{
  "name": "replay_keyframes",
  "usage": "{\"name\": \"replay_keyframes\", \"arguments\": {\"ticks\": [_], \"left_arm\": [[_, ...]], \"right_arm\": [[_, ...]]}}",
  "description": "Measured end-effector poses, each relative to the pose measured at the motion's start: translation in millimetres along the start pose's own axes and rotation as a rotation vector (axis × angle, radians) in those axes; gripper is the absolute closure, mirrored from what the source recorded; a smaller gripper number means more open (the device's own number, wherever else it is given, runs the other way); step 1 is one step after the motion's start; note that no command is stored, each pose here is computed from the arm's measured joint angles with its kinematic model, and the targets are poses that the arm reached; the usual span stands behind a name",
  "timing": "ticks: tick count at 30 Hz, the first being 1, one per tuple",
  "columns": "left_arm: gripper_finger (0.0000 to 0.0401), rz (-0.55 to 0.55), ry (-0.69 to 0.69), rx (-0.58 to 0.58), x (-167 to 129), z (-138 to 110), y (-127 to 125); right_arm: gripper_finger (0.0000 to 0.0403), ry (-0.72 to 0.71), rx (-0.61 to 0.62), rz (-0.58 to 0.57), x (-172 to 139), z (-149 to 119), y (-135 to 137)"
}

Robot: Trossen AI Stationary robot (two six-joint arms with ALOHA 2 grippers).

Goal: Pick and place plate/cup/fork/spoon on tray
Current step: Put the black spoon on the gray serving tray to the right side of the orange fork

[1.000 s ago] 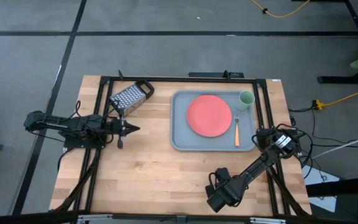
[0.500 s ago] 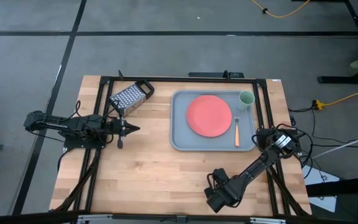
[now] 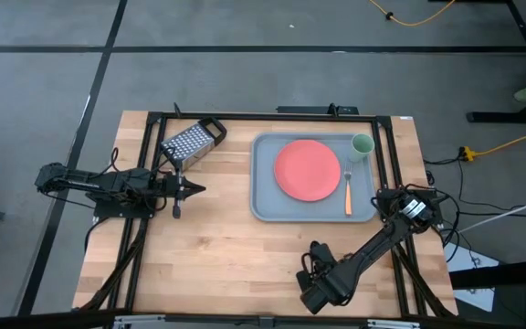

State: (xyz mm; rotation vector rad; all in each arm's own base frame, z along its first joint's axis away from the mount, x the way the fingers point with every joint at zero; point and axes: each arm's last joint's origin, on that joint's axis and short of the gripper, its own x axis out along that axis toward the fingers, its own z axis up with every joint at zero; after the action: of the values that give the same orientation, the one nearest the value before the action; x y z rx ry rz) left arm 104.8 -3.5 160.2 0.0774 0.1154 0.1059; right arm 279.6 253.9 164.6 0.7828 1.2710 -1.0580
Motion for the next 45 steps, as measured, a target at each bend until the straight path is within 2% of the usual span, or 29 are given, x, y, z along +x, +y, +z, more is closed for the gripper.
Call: {"name": "replay_keyframes", "arguments": {"ticks": [4, 9, 11, 14, 17, 22, 25, 28, 30, 33, 36, 41, 45], "left_arm": [[0.0401, 0.0, 0.0, 0.0, 0.0, 0.0, 0.0], [0.0401, 0.0, 0.0, 0.0, 0.0, 0.0, 0.0], [0.0401, 0.0, 0.0, 0.0, 0.0, 0.0, 0.0], [0.0401, 0.0, 0.001, 0.0, 0.0, -0.1, 0.0], [0.0401, 0.001, 0.0, 0.0, 0.0, 0.0, 0.0], [0.0401, 0.0, 0.0, 0.0, 0.0, 0.0, 0.0], [0.0401, 0.0, 0.0, 0.0, 0.0, 0.0, 0.0], [0.0401, 0.001, 0.0, 0.0, 0.0, 0.0, 0.0], [0.0401, 0.001, 0.0, 0.0, 0.0, 0.0, 0.0], [0.0401, 0.0, 0.0, 0.0, 0.0, 0.0, 0.0], [0.0401, 0.0, 0.0, 0.0, 0.0, 0.0, 0.0], [0.0401, 0.0, 0.0, 0.0, 0.0, 0.0, 0.0], [0.0401, 0.0, 0.0, 0.0, 0.0, 0.0, 0.0]], "right_arm": [[0.0401, -0.047, 0.016, -0.037, -21.2, 5.1, -1.9], [0.0401, -0.124, 0.07, -0.189, -46.7, 23.8, -12.2], [0.0402, -0.133, 0.054, -0.124, -52.8, 31.8, -13.2], [0.0402, -0.217, 0.058, -0.112, -58.4, 49.9, -20.6], [0.0402, -0.249, 0.06, -0.153, -53.5, 70.1, -39.1], [0.0402, -0.22, 0.14, -0.227, -41.1, 95.3, -89.6], [0.0402, -0.205, 0.237, -0.173, -31.7, 101.5, -120.7], [0.0402, -0.167, 0.334, -0.055, -12.6, 103.6, -140.2], [0.0402, -0.151, 0.382, -0.024, 2.7, 107.0, -152.8], [0.0402, -0.113, 0.402, 0.018, 23.9, 113.8, -161.3], [0.0402, -0.113, 0.394, 0.012, 31.3, 124.8, -167.9], [0.0402, -0.11, 0.354, -0.019, 21.1, 147.3, -177.7], [0.0402, -0.105, 0.402, -0.067, 12.5, 164.5, -192.2]]}}
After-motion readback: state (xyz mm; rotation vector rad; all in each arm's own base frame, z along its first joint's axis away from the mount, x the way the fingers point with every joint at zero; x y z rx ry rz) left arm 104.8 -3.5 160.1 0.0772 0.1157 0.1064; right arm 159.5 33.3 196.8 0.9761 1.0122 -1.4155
